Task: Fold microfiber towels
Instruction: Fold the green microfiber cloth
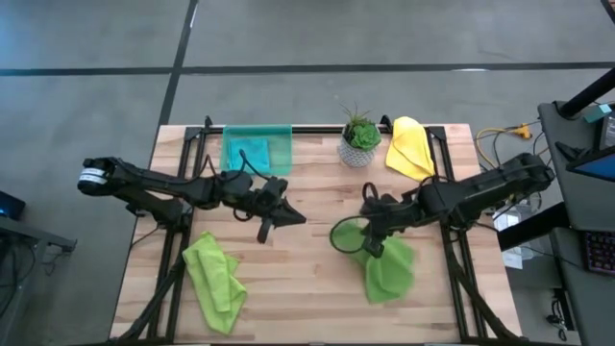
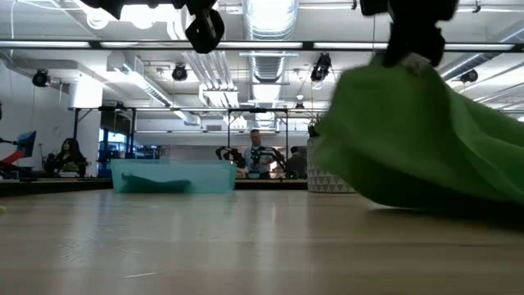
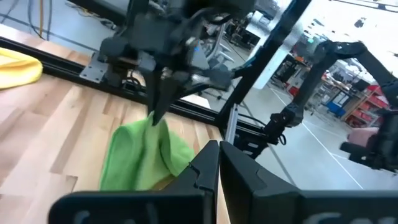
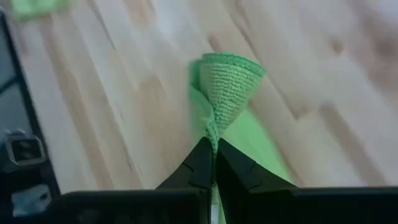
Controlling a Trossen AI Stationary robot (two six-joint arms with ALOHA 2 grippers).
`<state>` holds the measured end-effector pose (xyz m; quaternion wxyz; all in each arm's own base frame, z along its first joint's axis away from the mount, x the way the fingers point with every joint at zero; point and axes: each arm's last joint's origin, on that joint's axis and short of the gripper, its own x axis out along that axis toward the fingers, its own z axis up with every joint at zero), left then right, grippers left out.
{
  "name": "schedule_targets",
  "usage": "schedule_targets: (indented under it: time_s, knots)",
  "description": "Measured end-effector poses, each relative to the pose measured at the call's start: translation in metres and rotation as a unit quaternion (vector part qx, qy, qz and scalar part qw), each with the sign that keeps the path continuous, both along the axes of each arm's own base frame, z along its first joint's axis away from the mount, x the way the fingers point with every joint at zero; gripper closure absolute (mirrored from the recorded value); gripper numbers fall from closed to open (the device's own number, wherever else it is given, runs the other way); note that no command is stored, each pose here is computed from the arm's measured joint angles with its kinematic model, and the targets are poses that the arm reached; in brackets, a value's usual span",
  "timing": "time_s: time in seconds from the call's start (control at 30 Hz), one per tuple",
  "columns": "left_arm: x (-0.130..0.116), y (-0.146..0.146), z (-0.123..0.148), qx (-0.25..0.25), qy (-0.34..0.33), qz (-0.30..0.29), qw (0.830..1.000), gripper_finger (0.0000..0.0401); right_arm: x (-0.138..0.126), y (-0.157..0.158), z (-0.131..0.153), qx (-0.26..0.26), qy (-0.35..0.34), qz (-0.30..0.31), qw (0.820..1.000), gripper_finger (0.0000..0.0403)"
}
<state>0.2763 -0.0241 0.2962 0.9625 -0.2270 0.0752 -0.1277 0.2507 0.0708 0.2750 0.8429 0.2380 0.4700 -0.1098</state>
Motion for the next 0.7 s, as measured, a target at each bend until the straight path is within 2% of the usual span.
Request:
schedule_targets:
  time_s: [0.17,0.27,0.37,0.53,0.7]
  knots:
    - [0.000,0.002,-0.002,0.000,0.003,0.003,1.000,0.0401,0.008,-0.004,0.005,-0.054,-0.013,-0.011,0.998,0.0394]
    - [0.000,0.001,-0.003,-0.001,0.006,0.000,1.000,0.0401,0.020,-0.005,-0.006,-0.039,-0.018,0.001,0.999,0.0394]
    - [0.000,0.001,-0.004,0.013,0.007,-0.003,1.000,0.0401,0.034,-0.003,-0.008,-0.024,-0.058,0.002,0.998,0.0394]
    - [-0.001,0.001,-0.007,0.112,-0.011,-0.015,0.994,0.0401,0.052,-0.003,-0.003,-0.023,-0.093,-0.001,0.995,0.0394]
    - [-0.003,0.001,-0.017,0.211,0.008,-0.050,0.976,0.0401,0.065,-0.001,0.013,-0.036,-0.114,0.018,0.993,0.0394]
